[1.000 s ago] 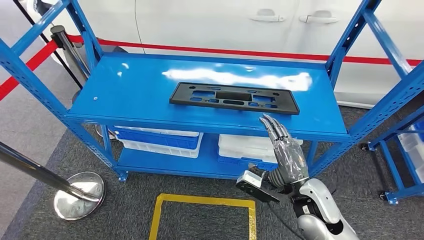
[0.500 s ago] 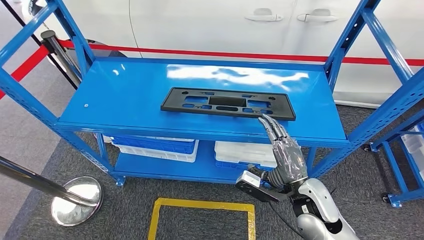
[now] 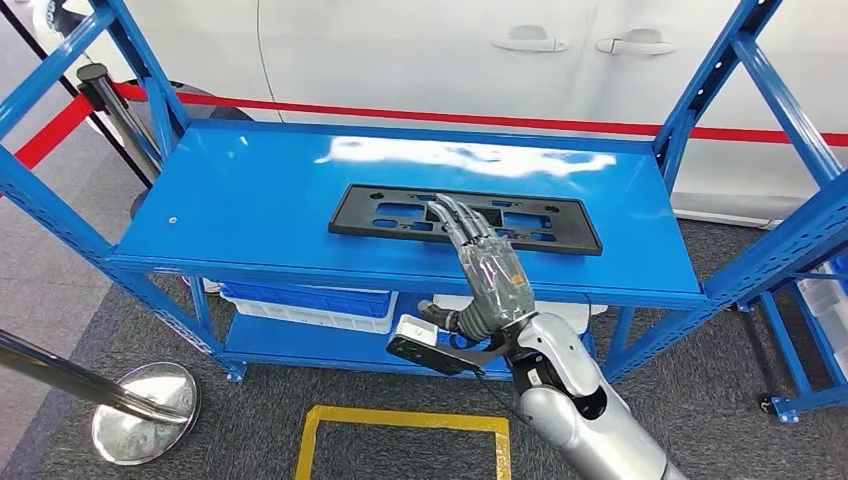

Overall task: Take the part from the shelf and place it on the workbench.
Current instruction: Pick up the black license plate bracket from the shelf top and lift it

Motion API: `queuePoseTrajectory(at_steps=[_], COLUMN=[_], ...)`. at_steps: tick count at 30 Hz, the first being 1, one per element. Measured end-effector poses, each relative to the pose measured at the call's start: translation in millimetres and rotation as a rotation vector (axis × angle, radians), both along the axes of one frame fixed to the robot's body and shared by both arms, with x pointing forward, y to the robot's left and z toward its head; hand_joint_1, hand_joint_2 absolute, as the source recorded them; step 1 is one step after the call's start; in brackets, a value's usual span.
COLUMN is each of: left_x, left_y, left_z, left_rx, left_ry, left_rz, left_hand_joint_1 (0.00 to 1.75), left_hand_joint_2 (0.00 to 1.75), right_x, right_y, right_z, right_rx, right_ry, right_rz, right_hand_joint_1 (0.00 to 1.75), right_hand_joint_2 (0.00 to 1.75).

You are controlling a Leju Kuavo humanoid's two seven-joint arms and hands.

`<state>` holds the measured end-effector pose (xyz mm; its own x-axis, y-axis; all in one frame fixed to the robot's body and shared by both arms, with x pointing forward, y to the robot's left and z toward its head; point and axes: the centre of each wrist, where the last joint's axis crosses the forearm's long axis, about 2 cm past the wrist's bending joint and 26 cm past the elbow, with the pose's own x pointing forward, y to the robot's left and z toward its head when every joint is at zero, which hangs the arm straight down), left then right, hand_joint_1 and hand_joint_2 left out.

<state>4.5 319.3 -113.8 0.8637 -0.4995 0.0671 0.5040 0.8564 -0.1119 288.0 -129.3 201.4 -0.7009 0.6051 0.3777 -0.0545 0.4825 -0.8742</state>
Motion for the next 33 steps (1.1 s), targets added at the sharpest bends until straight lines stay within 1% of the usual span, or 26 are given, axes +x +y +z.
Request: queuePoseTrajectory(at_steps=[9, 18, 23, 27, 33], left_x=[-0.2, 2.1, -0.3, 1.5, 1.9], left_y=[-2, -5, -5, -5, -5], left_z=[-0.1, -0.1, -0.2, -0.1, -0.1], left_rx=[-0.003, -0.018, -0.021, -0.027, -0.031], left_ry=[0.001, -0.007, -0.005, -0.008, -0.015], left_rz=[-0.001, 0.000, -0.005, -0.014, -0.022], left_hand_joint_1=[0.00, 0.00, 0.00, 0.00, 0.00], left_hand_joint_2=[0.00, 0.00, 0.00, 0.00, 0.00], right_x=[-1, 1, 2, 10, 20], right_y=[9, 23, 26, 29, 28], right_z=[-2, 3, -4, -9, -23], right_rx=[-0.019, -0.026, -0.055, -0.102, -0.168], right_ry=[0.003, 0.017, 0.044, 0.061, 0.092], right_rz=[0.026, 0.060, 0.056, 0.040, 0.007], right_hand_joint_1=[0.00, 0.00, 0.00, 0.00, 0.00], right_hand_joint_2=[1.75, 1.75, 1.75, 1.75, 1.75])
